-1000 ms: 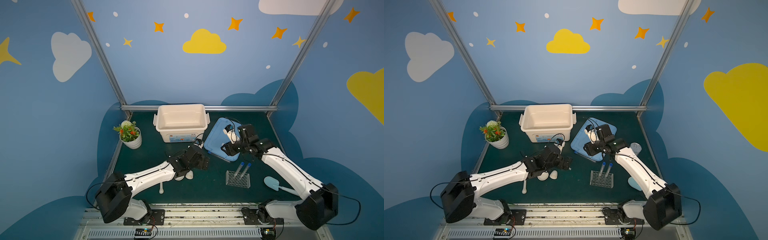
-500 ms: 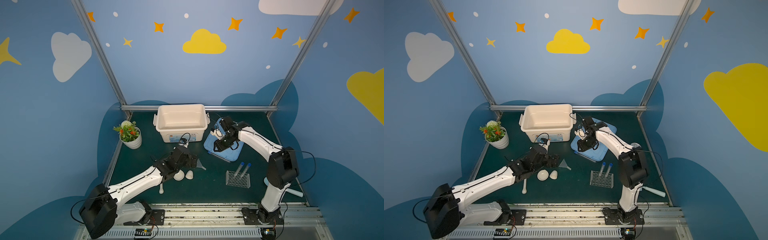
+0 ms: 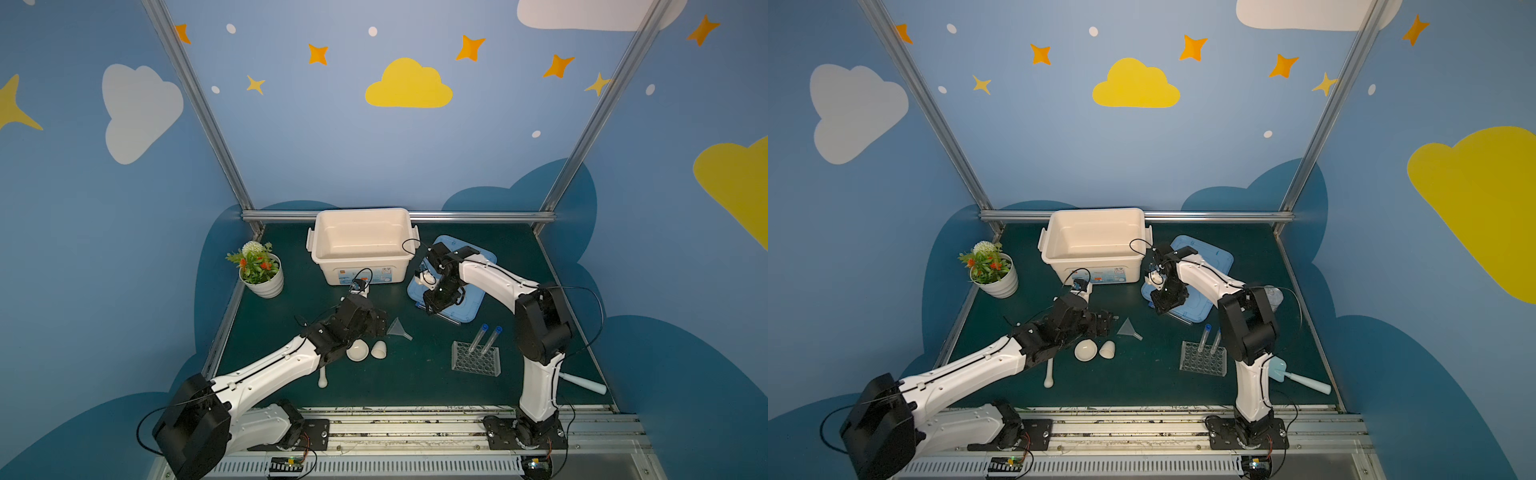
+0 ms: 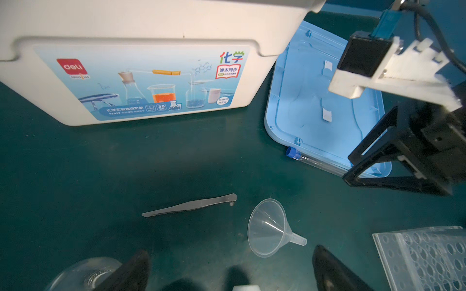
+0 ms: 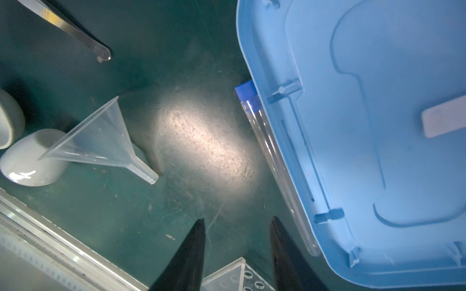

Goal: Organize the chemistry lab equipment
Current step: 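Move the right gripper to the blue-capped tube lying beside the blue lid, then lower the right gripper and close it around the lying tube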

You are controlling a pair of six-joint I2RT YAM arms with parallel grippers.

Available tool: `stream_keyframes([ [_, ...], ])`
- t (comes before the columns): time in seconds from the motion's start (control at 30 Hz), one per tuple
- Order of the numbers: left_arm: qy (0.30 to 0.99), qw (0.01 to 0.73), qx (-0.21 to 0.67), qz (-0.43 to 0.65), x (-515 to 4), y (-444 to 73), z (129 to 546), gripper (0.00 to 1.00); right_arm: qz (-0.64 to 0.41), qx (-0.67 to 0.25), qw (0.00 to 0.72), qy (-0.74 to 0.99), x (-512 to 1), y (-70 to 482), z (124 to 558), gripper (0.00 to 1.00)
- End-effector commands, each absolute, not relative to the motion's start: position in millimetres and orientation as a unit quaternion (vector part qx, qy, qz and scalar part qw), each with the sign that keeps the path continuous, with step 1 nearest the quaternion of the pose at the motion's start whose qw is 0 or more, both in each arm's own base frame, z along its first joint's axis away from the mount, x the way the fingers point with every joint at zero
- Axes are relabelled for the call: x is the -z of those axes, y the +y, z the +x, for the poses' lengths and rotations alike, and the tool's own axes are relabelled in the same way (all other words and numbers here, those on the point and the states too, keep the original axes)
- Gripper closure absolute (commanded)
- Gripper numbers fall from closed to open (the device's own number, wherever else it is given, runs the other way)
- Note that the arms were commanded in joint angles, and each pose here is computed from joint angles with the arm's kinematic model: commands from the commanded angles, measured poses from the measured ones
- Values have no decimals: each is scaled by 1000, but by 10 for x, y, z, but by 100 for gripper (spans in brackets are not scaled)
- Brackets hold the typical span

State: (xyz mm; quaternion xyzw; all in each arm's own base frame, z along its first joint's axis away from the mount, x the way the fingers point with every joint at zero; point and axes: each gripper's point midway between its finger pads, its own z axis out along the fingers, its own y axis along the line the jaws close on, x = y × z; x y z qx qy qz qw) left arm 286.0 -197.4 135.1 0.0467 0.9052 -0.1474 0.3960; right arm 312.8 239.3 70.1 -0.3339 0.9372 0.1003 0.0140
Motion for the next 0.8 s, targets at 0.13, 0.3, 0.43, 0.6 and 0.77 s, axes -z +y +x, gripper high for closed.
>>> stream_keyframes([
  [0.13, 906, 394, 149, 38, -1326, -1907, 2820, 0, -338, -87, -4, 937, -568, 2387, 3132, 60],
  [0.3, 906, 395, 149, 36, -1324, -1894, 2817, 0, -331, -97, 2, 939, -513, 2409, 3166, 60],
  [0.43, 907, 393, 149, 36, -1311, -1896, 2814, 0, -330, -95, 1, 939, -456, 2410, 3184, 60],
  [0.6, 907, 393, 150, 34, -1311, -1896, 2814, 0, -324, -96, -3, 941, -400, 2377, 3188, 60],
  [0.77, 907, 393, 150, 35, -1309, -1901, 2821, 0, -321, -99, -4, 942, -366, 2360, 3199, 60],
])
